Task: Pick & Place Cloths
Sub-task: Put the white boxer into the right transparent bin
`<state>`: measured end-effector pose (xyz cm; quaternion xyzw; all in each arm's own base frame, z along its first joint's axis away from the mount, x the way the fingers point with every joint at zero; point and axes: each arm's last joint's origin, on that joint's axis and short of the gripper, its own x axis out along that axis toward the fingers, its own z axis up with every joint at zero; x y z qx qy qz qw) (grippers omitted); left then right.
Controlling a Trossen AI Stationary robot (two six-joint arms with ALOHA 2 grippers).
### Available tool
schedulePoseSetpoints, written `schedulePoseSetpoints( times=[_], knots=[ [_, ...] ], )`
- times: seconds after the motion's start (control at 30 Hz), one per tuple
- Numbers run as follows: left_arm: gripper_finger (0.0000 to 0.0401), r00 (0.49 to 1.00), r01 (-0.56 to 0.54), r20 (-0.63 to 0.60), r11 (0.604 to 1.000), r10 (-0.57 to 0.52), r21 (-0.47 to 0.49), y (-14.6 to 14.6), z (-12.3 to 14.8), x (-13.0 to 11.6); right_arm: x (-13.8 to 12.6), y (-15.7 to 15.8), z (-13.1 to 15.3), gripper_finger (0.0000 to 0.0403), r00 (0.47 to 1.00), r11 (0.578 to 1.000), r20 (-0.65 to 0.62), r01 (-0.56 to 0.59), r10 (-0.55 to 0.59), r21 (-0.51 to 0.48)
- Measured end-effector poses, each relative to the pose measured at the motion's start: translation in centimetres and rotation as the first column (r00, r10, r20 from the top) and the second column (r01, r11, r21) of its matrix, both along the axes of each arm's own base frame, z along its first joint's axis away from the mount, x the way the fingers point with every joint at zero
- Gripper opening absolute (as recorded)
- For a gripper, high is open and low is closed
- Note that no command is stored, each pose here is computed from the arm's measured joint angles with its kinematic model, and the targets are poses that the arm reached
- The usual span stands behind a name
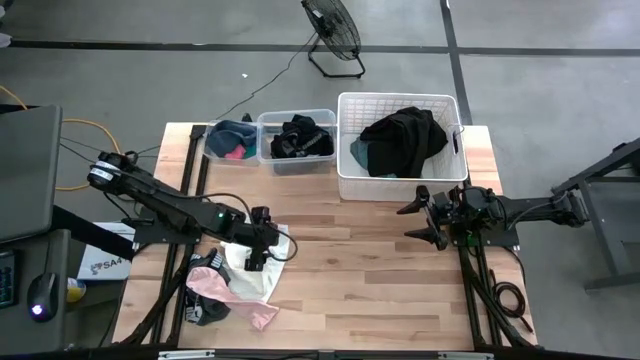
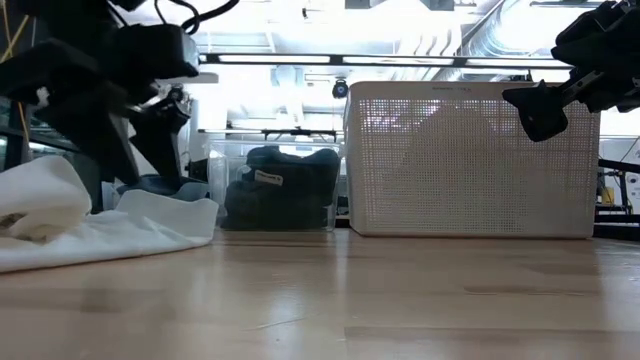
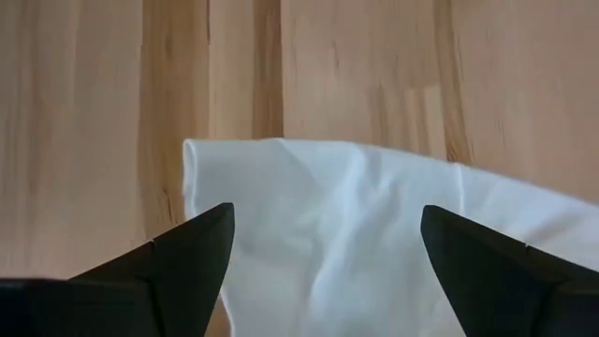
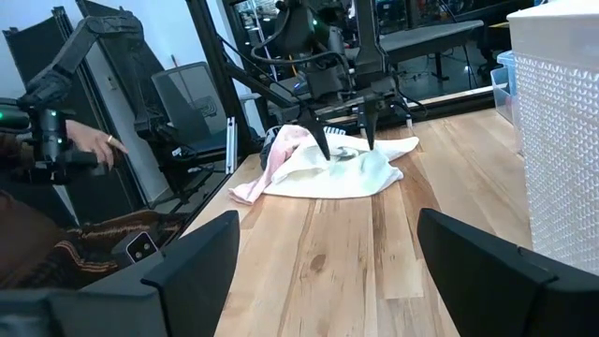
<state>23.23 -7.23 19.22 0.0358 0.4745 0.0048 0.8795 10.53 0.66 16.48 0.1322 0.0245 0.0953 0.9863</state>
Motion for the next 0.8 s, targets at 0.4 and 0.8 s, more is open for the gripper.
schedulePoseSetpoints(
  times=[0.4,0.8],
  knots=[
    [0.0337,0.98,0.195,-0.052,0.975,-0.191,0.103,-0.3,-1.5,0.8,0.0,0.0,0.0,0.0318,1.0,1.0,-0.001,0.0,0.0,0.0],
    [0.03,0.975,0.208,-0.109,0.972,-0.196,0.112,-0.6,-3.3,1.5,0.0,0.0,0.0,0.0318,1.0,1.0,0.0,0.0,0.0,0.0]
  ],
)
